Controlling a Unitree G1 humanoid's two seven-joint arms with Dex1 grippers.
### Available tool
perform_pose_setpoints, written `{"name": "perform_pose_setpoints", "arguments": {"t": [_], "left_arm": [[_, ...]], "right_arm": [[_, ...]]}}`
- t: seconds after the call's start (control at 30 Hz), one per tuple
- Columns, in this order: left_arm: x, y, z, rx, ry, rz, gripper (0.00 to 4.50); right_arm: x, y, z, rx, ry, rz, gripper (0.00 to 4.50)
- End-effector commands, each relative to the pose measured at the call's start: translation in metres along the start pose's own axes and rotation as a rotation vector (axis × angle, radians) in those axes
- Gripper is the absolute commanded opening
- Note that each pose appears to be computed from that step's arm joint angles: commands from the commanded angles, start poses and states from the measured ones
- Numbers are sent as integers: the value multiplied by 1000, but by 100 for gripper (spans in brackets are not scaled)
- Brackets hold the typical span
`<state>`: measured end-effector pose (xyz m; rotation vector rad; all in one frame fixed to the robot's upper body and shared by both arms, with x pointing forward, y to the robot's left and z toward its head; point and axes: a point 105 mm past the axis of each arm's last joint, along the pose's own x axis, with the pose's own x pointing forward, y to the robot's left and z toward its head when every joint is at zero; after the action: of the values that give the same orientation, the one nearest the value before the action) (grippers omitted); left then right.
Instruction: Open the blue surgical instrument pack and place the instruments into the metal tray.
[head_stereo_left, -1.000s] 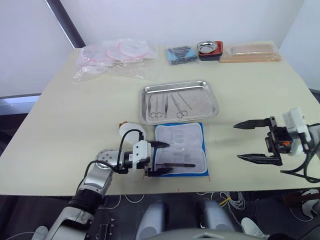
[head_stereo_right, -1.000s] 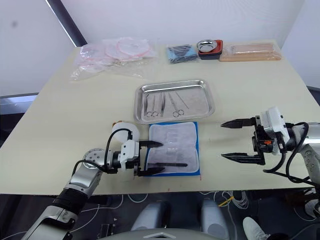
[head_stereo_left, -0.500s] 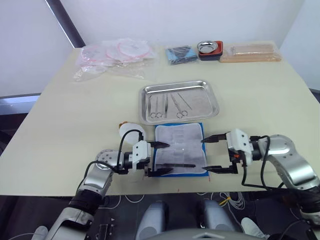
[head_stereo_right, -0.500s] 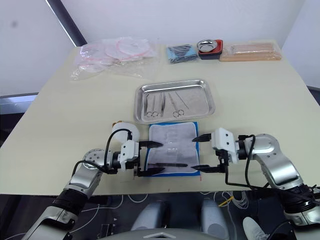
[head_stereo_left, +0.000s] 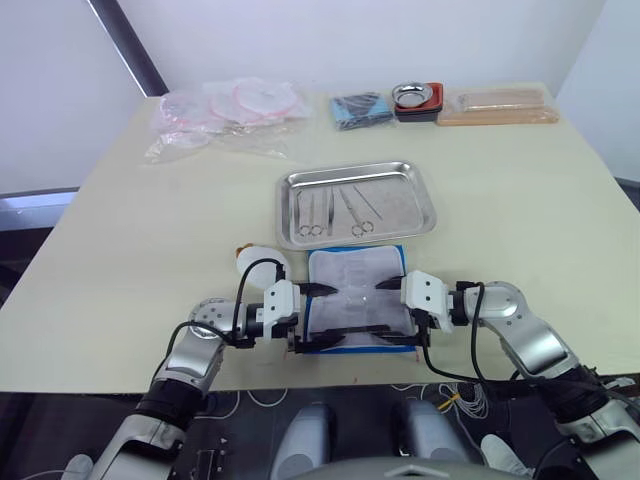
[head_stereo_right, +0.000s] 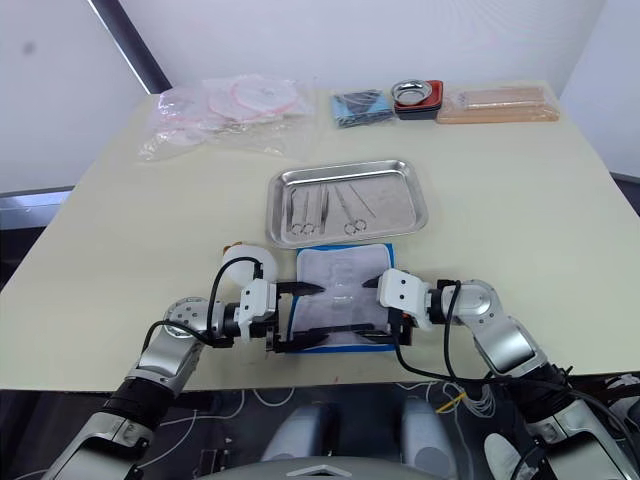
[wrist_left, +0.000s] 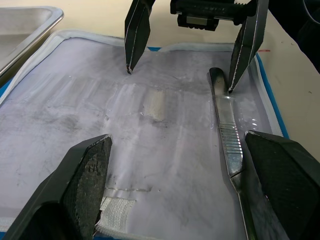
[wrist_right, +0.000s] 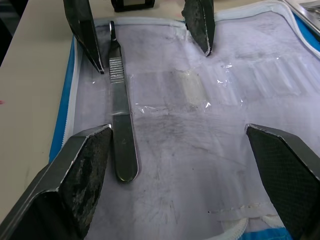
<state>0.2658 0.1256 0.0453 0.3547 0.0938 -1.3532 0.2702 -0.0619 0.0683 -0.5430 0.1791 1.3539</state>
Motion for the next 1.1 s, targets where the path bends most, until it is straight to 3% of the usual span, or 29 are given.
{"name": "perform_pose_setpoints", "arguments": {"t": [0.03, 0.13, 0.47, 1.1], "left_arm": [[-26, -17, -60, -201, 235, 24, 450], [-27, -18, -61, -196, 241, 18, 450], [-27, -19, -62, -193, 244, 13, 450], [-29, -19, -64, -180, 239, -45, 450]], "right_arm": [[-1, 12, -14, -31, 94, 87, 446], [-2, 16, -16, -19, 101, 117, 446], [-6, 16, -21, -15, 115, 129, 9], [-24, 1, 12, -102, 6, 103, 1]]}}
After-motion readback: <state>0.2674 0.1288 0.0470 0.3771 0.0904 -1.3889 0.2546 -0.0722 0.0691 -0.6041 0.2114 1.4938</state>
